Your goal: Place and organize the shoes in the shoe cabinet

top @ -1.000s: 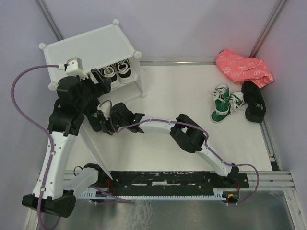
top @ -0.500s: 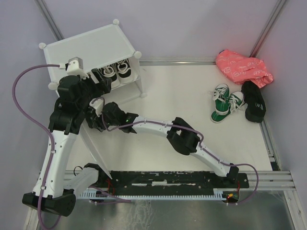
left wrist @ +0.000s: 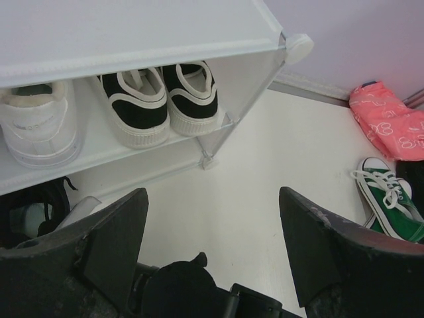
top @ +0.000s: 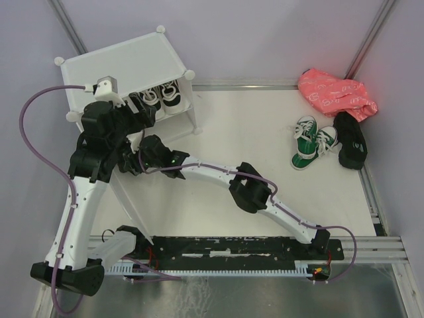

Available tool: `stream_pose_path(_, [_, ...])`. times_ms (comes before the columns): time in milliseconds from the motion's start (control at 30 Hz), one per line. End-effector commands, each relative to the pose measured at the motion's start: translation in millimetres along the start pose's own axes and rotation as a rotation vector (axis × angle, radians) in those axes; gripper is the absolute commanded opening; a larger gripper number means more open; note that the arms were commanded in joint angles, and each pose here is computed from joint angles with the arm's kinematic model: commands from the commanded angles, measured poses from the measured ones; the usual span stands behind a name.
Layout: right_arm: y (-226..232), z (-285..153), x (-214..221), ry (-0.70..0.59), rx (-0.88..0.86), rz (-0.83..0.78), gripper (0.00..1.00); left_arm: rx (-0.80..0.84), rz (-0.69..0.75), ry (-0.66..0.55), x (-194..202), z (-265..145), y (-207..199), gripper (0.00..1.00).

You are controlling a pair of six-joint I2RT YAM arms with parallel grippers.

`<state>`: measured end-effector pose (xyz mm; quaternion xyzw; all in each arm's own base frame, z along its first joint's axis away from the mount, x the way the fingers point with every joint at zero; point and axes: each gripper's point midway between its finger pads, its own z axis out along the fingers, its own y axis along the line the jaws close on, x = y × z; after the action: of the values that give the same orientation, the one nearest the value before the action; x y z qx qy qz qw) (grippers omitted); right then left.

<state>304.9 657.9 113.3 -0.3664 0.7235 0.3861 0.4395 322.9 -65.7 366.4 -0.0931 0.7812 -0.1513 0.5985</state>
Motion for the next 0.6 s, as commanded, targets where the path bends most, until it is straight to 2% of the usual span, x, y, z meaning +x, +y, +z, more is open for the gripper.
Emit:
stream_pose_path(0, [-117.4, -4.7, -46.6, -0.183, 0.291, 0.029, 0.53, 0.028, 0.048, -0.064, -23.2, -7.0, -8.8, 0.86])
stream_pose_path(167, [-127.3, 3.4, -44.1, -0.194, 0.311, 0.03, 0.53, 0.029, 0.048, -0.055, -19.6, -4.5, -8.8, 0.86])
stream_pose_path(367, [-151.1, -4.2, -61.5, -0.276, 0.389, 0.046, 0.52, 0.02, 0.053, -0.058, -22.3, -5.9, -7.7, 0.86])
stream_pose_path(567, [-144.8, 6.3, -40.1, -0.224, 0.308, 0.061, 0.52, 0.018, 0.053, -0.047, -17.8, -3.6, -6.4, 0.86])
